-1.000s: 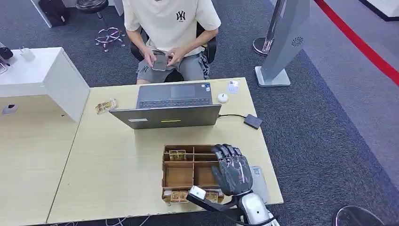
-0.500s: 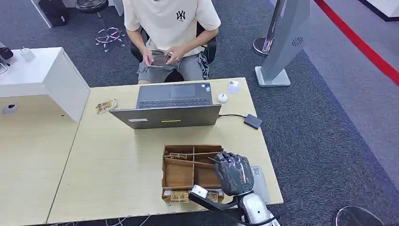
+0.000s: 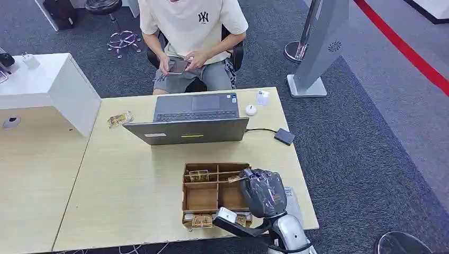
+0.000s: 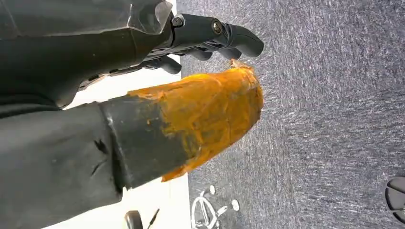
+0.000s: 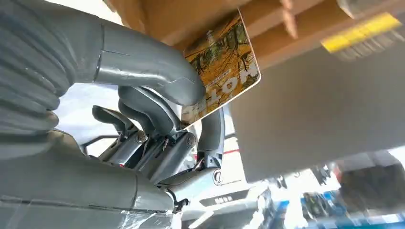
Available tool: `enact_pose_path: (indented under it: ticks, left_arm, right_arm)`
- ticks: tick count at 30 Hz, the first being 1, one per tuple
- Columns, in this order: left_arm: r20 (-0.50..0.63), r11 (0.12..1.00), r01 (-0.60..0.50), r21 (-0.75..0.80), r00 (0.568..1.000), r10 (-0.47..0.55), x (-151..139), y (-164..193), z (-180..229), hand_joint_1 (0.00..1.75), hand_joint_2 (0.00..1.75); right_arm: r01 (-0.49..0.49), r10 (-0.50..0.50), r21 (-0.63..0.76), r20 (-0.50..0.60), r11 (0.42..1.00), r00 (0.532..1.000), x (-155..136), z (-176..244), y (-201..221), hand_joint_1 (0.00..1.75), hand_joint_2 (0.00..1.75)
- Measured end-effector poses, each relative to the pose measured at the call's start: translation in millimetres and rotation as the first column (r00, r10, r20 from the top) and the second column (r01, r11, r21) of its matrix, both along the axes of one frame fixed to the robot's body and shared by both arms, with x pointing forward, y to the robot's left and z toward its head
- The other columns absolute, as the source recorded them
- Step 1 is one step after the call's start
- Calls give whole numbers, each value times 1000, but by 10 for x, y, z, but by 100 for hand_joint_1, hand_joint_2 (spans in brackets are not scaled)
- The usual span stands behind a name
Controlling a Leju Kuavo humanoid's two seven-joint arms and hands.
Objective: Pass the card to the sensor for recognition and then transmit it.
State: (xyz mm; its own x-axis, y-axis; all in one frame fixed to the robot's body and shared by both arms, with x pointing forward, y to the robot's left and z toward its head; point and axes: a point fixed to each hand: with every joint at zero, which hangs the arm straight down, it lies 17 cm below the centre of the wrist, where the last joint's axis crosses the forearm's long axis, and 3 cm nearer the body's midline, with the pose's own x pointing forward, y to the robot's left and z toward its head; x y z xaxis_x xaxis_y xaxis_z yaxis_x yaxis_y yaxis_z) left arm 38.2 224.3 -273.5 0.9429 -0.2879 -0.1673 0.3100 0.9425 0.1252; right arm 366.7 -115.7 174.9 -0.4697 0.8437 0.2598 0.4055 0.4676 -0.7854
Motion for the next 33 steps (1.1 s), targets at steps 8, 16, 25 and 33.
enact_pose_path:
  ticks: [8,16,25,33]
  left_arm:
    - [0,1000,3,1,1000,-3,1,0,0,0,0]
    - [14,1000,-3,-2,1000,3,21,-29,-1,0,0]
    - [19,1000,-4,-5,1000,5,32,-40,-1,0,0]
    - [23,1000,13,-5,1000,-13,42,-50,0,0,0]
  right_arm:
    - [1,-9,89,87,996,996,-61,397,-87,175,175]
    - [-32,-49,408,187,912,981,-262,1031,-480,175,175]
    - [-47,-68,427,250,903,966,-379,1282,-575,175,175]
    - [-83,-29,399,267,913,963,-293,1363,-361,175,175]
